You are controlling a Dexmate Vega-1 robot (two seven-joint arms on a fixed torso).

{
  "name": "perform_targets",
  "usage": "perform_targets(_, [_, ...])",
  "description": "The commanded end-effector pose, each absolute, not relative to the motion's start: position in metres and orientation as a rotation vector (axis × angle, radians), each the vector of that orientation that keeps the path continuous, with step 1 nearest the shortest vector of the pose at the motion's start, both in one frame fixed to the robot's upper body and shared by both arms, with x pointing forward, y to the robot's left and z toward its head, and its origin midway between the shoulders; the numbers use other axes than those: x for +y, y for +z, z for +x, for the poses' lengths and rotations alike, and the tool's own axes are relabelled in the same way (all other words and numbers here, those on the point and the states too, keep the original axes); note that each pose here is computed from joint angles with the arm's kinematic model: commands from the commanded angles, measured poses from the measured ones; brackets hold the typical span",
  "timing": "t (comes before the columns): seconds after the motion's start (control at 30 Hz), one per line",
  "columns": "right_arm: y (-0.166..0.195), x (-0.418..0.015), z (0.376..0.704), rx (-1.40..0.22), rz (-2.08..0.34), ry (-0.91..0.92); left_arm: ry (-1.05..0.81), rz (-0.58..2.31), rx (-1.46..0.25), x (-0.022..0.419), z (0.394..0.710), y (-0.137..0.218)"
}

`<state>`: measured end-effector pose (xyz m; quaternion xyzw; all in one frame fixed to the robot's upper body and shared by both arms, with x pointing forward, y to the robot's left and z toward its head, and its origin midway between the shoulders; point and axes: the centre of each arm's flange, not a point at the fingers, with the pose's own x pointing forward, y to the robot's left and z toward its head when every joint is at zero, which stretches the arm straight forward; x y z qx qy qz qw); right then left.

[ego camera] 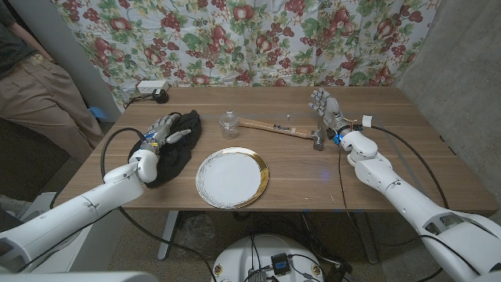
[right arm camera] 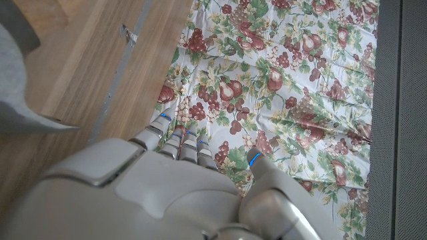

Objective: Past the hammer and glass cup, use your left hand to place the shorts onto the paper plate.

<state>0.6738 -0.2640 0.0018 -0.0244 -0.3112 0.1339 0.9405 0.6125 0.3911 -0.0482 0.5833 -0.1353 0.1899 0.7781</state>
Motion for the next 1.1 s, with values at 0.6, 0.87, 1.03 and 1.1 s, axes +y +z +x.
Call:
perform_targets(0.6, [0.001,-0.265,0.674,-0.639,-0.054,0.282,0.366,1.286,-0.242,0.383,0.623,-0.07])
perform_targets(0.87, [0.0,-0.266,0.67,-0.639,-0.057,0.278,0.359,1.264,-0.231,0.386,0.621,-0.078])
perform_targets(1.03, [0.0,-0.266,0.668,-0.639,-0.059,0.279,0.358,1.265,-0.221,0.386,0.621,-0.083])
perform_targets(1.1, [0.0,-0.266,0.668,-0.641,-0.063,0.278,0.354,1.255,-0.216,0.387,0.621,-0.085])
